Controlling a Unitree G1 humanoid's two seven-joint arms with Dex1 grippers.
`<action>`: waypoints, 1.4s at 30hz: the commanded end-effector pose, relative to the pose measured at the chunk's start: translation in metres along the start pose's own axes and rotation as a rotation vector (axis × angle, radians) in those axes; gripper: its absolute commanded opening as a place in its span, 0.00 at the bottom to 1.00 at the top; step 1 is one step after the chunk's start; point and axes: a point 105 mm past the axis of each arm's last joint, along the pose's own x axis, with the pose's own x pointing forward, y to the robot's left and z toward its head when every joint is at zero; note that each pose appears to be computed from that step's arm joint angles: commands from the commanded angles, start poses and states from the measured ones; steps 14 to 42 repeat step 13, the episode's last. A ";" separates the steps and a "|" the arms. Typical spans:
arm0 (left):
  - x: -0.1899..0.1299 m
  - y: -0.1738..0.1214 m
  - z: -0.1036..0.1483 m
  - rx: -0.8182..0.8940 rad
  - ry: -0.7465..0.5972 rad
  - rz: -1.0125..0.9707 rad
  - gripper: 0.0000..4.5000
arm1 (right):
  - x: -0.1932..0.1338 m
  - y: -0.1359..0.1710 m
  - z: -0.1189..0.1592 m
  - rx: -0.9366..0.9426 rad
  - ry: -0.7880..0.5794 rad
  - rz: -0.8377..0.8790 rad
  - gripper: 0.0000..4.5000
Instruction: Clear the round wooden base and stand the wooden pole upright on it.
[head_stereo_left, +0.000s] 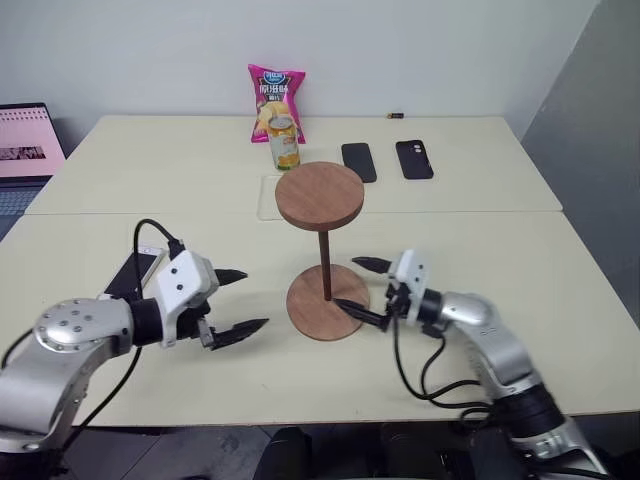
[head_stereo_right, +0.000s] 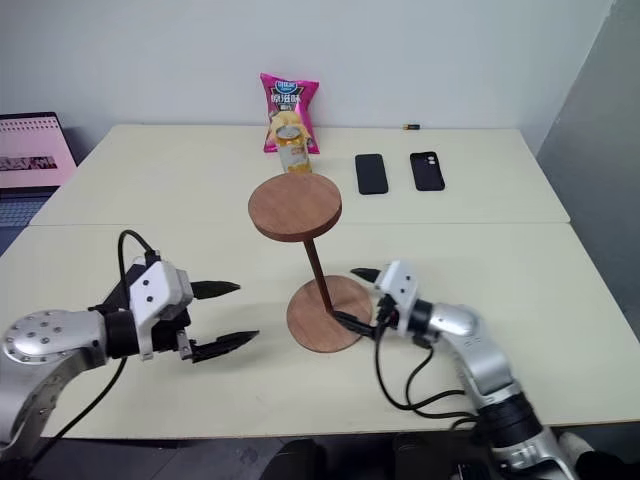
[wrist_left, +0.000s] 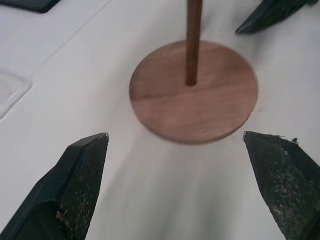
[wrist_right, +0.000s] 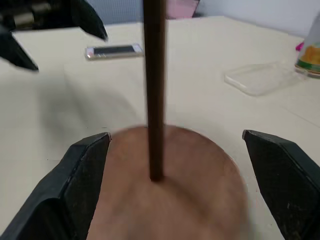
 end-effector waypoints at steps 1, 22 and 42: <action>-0.015 0.007 0.010 0.053 0.007 0.051 1.00 | -0.024 -0.012 0.034 -0.104 -0.037 0.037 0.99; -0.034 0.019 0.012 0.040 -0.013 0.089 1.00 | -0.097 -0.020 0.057 -0.152 0.159 0.163 0.99; -0.034 0.019 0.012 0.040 -0.013 0.089 1.00 | -0.097 -0.020 0.057 -0.152 0.159 0.163 0.99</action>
